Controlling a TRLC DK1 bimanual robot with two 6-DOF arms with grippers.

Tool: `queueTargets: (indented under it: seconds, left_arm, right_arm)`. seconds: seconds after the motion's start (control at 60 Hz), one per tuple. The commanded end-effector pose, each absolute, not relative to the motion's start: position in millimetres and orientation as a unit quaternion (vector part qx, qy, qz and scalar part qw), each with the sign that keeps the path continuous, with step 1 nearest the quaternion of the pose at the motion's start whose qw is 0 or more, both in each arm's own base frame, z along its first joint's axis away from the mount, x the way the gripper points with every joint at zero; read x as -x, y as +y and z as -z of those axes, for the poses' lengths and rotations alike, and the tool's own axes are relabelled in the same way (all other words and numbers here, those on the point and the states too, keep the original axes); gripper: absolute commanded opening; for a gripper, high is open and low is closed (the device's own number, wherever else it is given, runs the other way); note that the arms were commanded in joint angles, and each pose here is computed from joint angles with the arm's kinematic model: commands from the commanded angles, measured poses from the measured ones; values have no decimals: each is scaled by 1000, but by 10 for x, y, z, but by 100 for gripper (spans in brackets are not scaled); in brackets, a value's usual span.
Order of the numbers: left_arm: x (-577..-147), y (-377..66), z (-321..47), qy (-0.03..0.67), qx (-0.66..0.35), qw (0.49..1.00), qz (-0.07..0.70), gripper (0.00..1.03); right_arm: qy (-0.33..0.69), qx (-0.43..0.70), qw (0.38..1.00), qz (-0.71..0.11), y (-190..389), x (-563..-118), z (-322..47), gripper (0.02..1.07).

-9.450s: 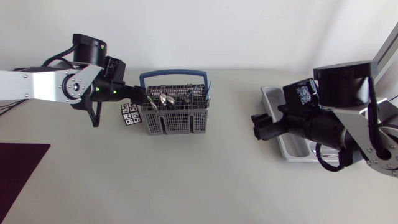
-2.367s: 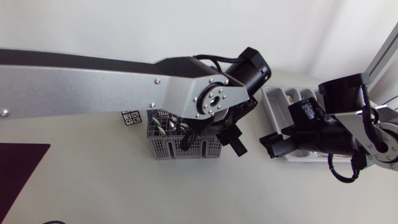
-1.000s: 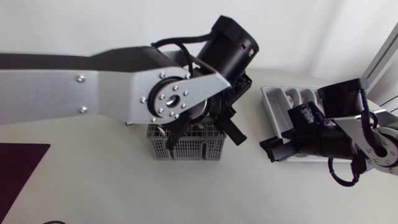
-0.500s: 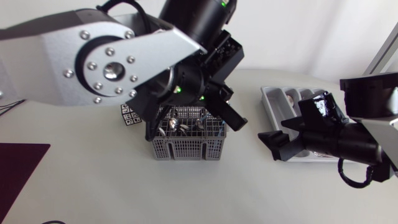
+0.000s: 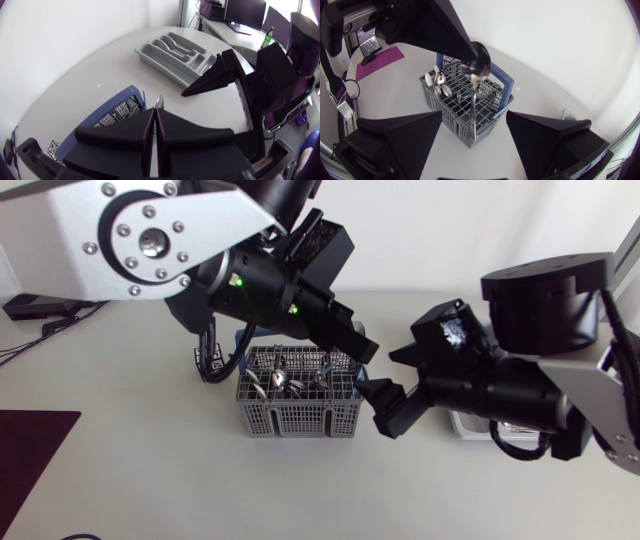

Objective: Transfer all utensils from the basket to the drawer tray.

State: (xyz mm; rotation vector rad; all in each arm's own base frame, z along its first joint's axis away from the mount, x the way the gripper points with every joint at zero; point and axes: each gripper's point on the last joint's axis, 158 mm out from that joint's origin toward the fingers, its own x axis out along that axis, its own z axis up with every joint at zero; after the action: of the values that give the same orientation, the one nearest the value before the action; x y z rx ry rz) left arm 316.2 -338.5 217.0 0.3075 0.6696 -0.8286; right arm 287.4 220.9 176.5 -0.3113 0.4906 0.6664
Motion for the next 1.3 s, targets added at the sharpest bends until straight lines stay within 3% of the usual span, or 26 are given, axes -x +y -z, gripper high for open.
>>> queueTargets:
  seconds: [0.0,0.433,0.7,1.0,1.1,1.15,1.183,1.283]
  left_arm:
    - [-3222,-3411,-2217,330,-120,850,394,4]
    - [-3212,-3410,-2197,337,-113,844,402,4]
    - [-3226,-3407,-2179,339,-113,844,401,4]
    - [-3234,-3411,-2207,339,-106,844,401,4]
    - [-3236,-3416,-2217,338,-104,845,402,15]
    - [-3237,-3422,-2237,335,-103,845,403,31]
    - [-3259,-3412,-2273,331,-100,848,401,47]
    - [-3306,-3383,-2426,312,-93,857,400,66]
  right_arm:
    - [234,147,908,-315,2280,-2981,-1816,90]
    - [247,154,903,-316,2353,-3200,-1688,29]
    - [244,154,900,-328,2367,-3161,-1633,17]
    - [237,160,897,-335,2356,-3112,-1575,14]
    - [236,160,896,-341,2359,-3081,-1577,14]
    - [237,159,895,-343,2358,-3066,-1573,14]
    - [238,160,893,-347,2359,-3047,-1570,14]
    - [242,160,890,-353,2317,-3010,-1559,14]
